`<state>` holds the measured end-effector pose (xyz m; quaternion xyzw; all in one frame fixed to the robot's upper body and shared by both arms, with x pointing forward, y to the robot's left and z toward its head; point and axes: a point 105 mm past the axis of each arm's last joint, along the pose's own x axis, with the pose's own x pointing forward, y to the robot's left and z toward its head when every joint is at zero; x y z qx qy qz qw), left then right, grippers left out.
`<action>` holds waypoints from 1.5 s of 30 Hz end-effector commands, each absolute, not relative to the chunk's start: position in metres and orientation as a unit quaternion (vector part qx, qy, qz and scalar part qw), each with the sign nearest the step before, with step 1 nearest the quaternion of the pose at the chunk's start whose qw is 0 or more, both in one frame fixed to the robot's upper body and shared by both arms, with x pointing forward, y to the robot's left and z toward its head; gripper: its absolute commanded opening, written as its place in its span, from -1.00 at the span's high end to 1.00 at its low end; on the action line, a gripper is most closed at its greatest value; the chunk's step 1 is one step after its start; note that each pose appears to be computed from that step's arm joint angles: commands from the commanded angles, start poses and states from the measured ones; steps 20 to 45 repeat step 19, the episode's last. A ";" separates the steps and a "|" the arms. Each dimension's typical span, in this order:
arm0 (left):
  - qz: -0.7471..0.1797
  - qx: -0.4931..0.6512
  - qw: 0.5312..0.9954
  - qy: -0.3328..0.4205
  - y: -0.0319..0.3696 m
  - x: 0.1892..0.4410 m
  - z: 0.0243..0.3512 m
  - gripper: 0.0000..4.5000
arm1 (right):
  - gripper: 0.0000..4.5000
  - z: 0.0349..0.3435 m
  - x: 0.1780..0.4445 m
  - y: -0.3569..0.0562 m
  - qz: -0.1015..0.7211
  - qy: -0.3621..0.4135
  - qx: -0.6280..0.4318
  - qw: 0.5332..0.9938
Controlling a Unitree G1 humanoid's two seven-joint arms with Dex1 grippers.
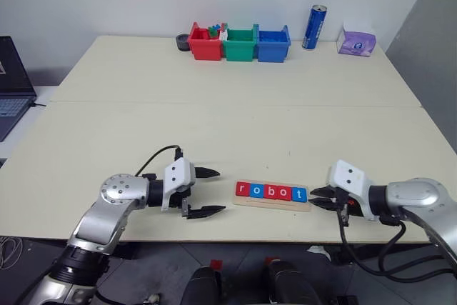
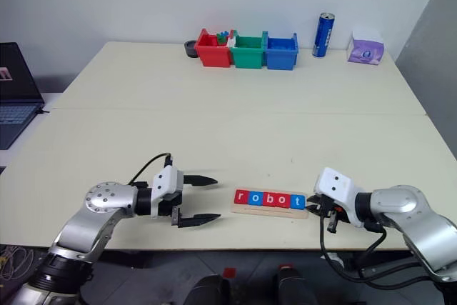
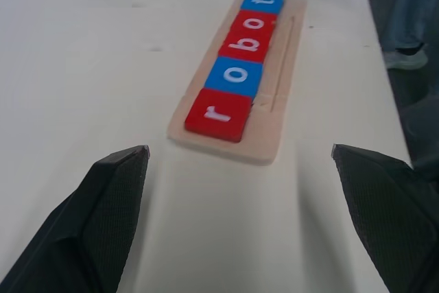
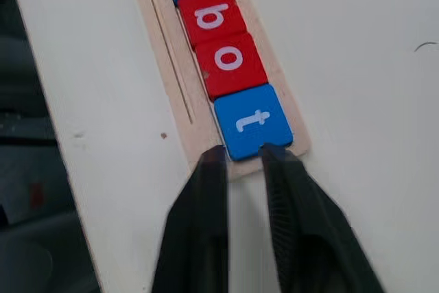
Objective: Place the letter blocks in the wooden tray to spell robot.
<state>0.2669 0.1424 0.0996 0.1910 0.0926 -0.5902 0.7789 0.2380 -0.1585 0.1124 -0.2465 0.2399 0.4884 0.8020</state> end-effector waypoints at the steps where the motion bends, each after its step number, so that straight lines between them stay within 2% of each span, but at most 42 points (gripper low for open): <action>1: -0.593 0.207 0.774 0.073 0.144 0.262 0.118 -1.00 | 0.03 0.134 0.228 -0.152 0.522 0.201 -0.236 0.794; 7: -0.601 0.218 0.766 0.067 0.144 0.264 0.124 -1.00 | -0.91 0.154 0.228 -0.157 0.540 0.179 -0.208 0.796; 8: -0.603 0.218 0.764 0.064 0.143 0.264 0.126 -1.00 | -0.98 0.157 0.228 -0.157 0.542 0.173 -0.205 0.796; 19: -0.637 0.192 0.746 0.040 0.132 0.259 0.134 -1.00 | -0.98 0.163 0.230 -0.165 0.545 0.155 -0.221 0.794; 45: -0.637 0.192 0.746 0.040 0.132 0.259 0.134 -1.00 | -0.98 0.163 0.230 -0.165 0.545 0.155 -0.221 0.794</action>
